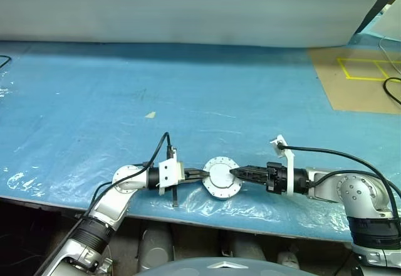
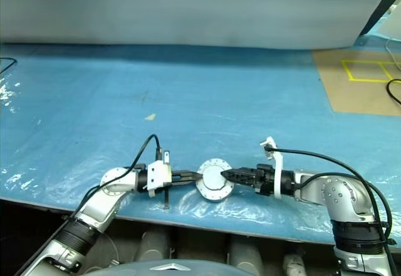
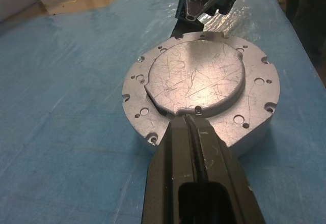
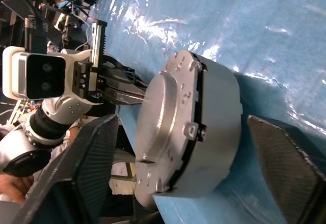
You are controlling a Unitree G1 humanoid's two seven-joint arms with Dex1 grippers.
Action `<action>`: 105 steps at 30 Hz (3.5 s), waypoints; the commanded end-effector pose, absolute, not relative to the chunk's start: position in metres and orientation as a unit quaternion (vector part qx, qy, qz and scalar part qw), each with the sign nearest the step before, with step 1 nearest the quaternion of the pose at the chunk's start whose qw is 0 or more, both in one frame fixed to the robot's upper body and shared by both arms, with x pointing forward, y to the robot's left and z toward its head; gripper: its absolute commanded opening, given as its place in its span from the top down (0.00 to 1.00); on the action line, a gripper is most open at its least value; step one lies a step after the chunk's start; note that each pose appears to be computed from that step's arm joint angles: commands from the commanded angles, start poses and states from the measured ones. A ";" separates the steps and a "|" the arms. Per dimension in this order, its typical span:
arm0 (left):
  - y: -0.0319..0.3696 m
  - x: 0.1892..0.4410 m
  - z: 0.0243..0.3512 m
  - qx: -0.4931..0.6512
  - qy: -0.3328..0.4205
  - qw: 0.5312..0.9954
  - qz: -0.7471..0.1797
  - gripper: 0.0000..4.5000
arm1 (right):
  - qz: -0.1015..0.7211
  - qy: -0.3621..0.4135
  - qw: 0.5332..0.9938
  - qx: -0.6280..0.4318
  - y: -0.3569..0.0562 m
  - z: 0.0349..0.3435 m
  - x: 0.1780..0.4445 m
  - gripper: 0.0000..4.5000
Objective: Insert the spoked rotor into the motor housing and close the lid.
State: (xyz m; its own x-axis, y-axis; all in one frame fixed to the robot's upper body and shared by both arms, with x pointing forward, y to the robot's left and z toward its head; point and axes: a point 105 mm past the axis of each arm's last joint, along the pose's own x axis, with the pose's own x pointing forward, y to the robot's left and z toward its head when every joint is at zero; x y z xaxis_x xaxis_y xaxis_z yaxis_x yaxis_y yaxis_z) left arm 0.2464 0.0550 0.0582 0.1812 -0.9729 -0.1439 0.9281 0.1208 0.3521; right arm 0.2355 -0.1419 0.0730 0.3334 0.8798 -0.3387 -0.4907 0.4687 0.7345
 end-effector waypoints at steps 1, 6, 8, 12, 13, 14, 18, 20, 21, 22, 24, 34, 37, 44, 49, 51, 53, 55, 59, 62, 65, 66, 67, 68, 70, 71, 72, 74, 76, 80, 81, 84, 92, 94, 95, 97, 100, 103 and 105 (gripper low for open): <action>0.053 0.242 0.047 0.190 -0.042 0.739 -0.645 1.00 | 0.443 0.365 0.777 0.261 -0.147 0.074 0.234 0.30; 0.052 0.242 0.047 0.190 -0.044 0.739 -0.645 1.00 | 0.450 0.364 0.774 0.259 -0.143 0.073 0.232 0.66; 0.052 0.242 0.047 0.189 -0.044 0.739 -0.645 1.00 | 0.454 0.362 0.772 0.261 -0.142 0.074 0.231 0.74; 0.053 0.243 0.047 0.189 -0.045 0.740 -0.643 1.00 | 0.460 0.362 0.767 0.262 -0.139 0.075 0.229 0.74; 0.053 0.243 0.048 0.188 -0.046 0.742 -0.642 1.00 | 0.462 0.362 0.766 0.262 -0.139 0.076 0.229 0.74; 0.053 0.244 0.049 0.184 -0.047 0.744 -0.640 1.00 | 0.463 0.362 0.766 0.262 -0.139 0.076 0.229 0.74; 0.053 0.248 0.059 0.166 -0.059 0.761 -0.625 1.00 | 0.465 0.365 0.765 0.255 -0.138 0.074 0.229 0.74; 0.055 0.253 0.067 0.158 -0.071 0.773 -0.610 1.00 | 0.467 0.369 0.763 0.251 -0.136 0.072 0.228 0.74; 0.056 0.255 0.072 0.152 -0.077 0.781 -0.601 1.00 | 0.467 0.370 0.763 0.251 -0.135 0.070 0.227 0.74; 0.057 0.258 0.080 0.146 -0.089 0.786 -0.594 1.00 | 0.463 0.371 0.765 0.252 -0.135 0.069 0.228 0.74; 0.062 0.264 0.107 0.102 -0.116 0.809 -0.567 1.00 | 0.447 0.375 0.771 0.257 -0.137 0.065 0.233 0.74; 0.095 0.265 0.153 0.008 -0.120 0.864 -0.489 1.00 | 0.423 0.374 0.766 0.308 -0.133 0.062 0.249 0.74; 0.103 0.267 0.154 0.000 -0.116 0.876 -0.468 1.00 | 0.425 0.369 0.761 0.324 -0.128 0.065 0.252 0.74; 0.124 0.278 0.165 -0.112 -0.097 0.894 -0.423 1.00 | 0.427 0.321 0.743 0.404 -0.114 0.091 0.279 0.74; 0.144 0.283 0.170 -0.199 -0.081 0.891 -0.399 1.00 | 0.432 0.303 0.731 0.432 -0.106 0.104 0.291 0.74; 0.150 0.286 0.173 -0.212 -0.084 0.894 -0.386 1.00 | 0.433 0.302 0.726 0.441 -0.103 0.106 0.293 0.74; 0.156 0.288 0.179 -0.231 -0.090 0.892 -0.378 1.00 | 0.435 0.298 0.719 0.452 -0.100 0.109 0.296 0.74; 0.159 0.290 0.183 -0.246 -0.091 0.890 -0.373 1.00 | 0.439 0.292 0.713 0.462 -0.097 0.113 0.299 0.74; 0.161 0.282 0.178 -0.306 -0.056 0.866 -0.393 1.00 | 0.452 0.267 0.698 0.486 -0.090 0.129 0.309 0.74; 0.163 0.274 0.171 -0.368 -0.019 0.839 -0.401 1.00 | 0.482 0.242 0.685 0.490 -0.080 0.151 0.312 0.74; 0.175 0.274 0.162 -0.421 0.004 0.821 -0.386 1.00 | 0.495 0.229 0.680 0.490 -0.073 0.164 0.314 0.74; 0.180 0.275 0.160 -0.429 0.005 0.821 -0.375 1.00 | 0.496 0.225 0.679 0.491 -0.072 0.166 0.315 0.74; 0.185 0.277 0.159 -0.439 -0.001 0.820 -0.366 1.00 | 0.497 0.222 0.679 0.493 -0.072 0.169 0.316 0.74; 0.189 0.279 0.160 -0.447 -0.012 0.820 -0.357 1.00 | 0.496 0.220 0.680 0.494 -0.072 0.170 0.317 0.74; 0.196 0.283 0.162 -0.467 -0.029 0.815 -0.342 0.96 | 0.494 0.215 0.680 0.497 -0.072 0.172 0.320 0.74; 0.198 0.282 0.160 -0.480 -0.031 0.808 -0.340 0.91 | 0.495 0.211 0.680 0.498 -0.073 0.175 0.321 0.74; 0.198 0.280 0.158 -0.496 -0.026 0.797 -0.345 0.87 | 0.495 0.205 0.680 0.501 -0.073 0.178 0.322 0.74; 0.197 0.276 0.155 -0.528 -0.020 0.772 -0.353 0.73 | 0.494 0.198 0.679 0.505 -0.072 0.182 0.325 0.74; 0.189 0.269 0.151 -0.546 -0.003 0.751 -0.370 0.58 | 0.492 0.197 0.680 0.508 -0.071 0.184 0.327 0.74; 0.178 0.262 0.138 -0.571 0.034 0.724 -0.386 0.28 | 0.494 0.197 0.678 0.508 -0.068 0.186 0.326 0.74; 0.180 0.264 0.136 -0.580 0.032 0.721 -0.378 0.20 | 0.494 0.197 0.677 0.508 -0.067 0.187 0.326 0.74; 0.182 0.271 0.132 -0.591 0.028 0.718 -0.366 0.00 | 0.499 0.193 0.675 0.507 -0.067 0.192 0.325 0.74; 0.149 0.280 0.138 -0.601 0.042 0.677 -0.422 0.00 | 0.498 0.191 0.677 0.507 -0.069 0.195 0.325 0.74; 0.141 0.282 0.140 -0.601 0.045 0.669 -0.436 0.00 | 0.498 0.191 0.677 0.507 -0.068 0.195 0.324 0.74; 0.137 0.282 0.141 -0.599 0.045 0.666 -0.443 0.00 | 0.499 0.190 0.677 0.506 -0.067 0.196 0.323 0.74; 0.129 0.283 0.146 -0.596 0.047 0.657 -0.460 0.00 | 0.499 0.190 0.678 0.506 -0.066 0.196 0.322 0.74; 0.119 0.285 0.155 -0.594 0.046 0.640 -0.484 0.00 | 0.496 0.193 0.680 0.504 -0.066 0.195 0.321 0.74; 0.106 0.292 0.159 -0.591 0.055 0.632 -0.499 0.00 | 0.493 0.193 0.682 0.505 -0.067 0.194 0.321 0.74; 0.100 0.298 0.159 -0.590 0.060 0.629 -0.502 0.00 | 0.491 0.194 0.683 0.505 -0.067 0.193 0.320 0.74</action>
